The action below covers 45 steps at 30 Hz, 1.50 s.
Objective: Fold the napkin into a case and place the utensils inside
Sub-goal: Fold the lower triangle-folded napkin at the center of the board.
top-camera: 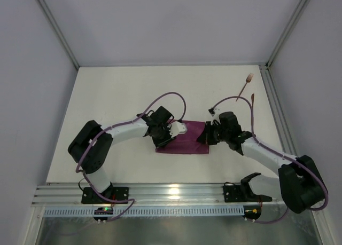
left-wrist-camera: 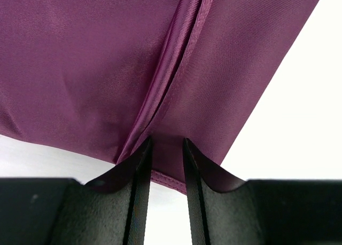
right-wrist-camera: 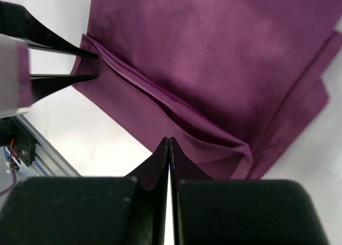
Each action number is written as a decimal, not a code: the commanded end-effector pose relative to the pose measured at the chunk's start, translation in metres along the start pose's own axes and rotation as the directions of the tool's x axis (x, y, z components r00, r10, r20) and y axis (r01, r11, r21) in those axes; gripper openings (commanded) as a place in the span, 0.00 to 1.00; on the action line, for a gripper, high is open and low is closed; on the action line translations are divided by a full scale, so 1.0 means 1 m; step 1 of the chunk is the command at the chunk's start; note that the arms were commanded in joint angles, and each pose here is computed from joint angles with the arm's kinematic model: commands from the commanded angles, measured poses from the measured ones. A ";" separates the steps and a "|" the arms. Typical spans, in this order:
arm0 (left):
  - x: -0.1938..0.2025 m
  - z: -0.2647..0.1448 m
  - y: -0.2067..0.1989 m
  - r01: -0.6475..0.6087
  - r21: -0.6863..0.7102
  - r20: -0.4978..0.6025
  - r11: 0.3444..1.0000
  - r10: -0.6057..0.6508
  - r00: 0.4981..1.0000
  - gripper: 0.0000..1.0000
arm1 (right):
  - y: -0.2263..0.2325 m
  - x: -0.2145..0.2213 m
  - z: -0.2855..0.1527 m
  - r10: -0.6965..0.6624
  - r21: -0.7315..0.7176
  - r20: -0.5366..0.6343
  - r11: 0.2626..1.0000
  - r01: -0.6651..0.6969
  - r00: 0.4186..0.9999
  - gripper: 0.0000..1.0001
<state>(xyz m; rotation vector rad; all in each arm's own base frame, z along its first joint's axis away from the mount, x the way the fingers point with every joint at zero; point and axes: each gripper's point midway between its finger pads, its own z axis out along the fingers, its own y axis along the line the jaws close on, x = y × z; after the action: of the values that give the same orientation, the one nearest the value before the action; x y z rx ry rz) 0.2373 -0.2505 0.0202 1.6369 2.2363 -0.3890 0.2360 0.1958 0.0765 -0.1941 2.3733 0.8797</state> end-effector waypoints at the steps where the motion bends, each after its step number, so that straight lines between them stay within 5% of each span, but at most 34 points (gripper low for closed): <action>1: -0.015 0.000 0.008 -0.012 -0.010 0.030 1.000 0.013 0.999 0.32 | 0.025 -0.020 0.024 0.024 -0.124 0.073 0.992 -0.015 0.997 0.03; 20: -0.029 -0.007 0.010 -0.002 -0.019 0.072 1.000 0.003 0.997 0.43 | -0.047 0.027 0.049 0.221 0.091 0.035 0.970 -0.223 0.975 0.03; 28: -0.054 -0.058 0.013 0.091 0.075 0.198 0.993 -0.105 0.975 0.54 | -0.044 0.027 0.048 0.220 0.071 0.035 0.972 -0.222 0.975 0.03; 33: -0.037 -0.055 0.041 0.191 0.038 0.155 0.981 -0.194 0.969 0.52 | -0.039 0.026 0.051 0.214 0.040 0.028 0.976 -0.215 0.976 0.03; 45: 0.004 -0.017 0.009 0.226 0.206 -0.016 0.952 -0.228 0.974 0.52 | -0.036 0.023 0.051 0.181 0.016 0.027 0.983 -0.182 0.983 0.03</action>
<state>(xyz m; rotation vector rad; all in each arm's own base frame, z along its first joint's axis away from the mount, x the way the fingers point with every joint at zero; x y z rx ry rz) 0.2545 -0.2363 0.0377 1.4423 2.4375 -0.6384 0.2522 0.2064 0.0182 0.0676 2.4050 0.9681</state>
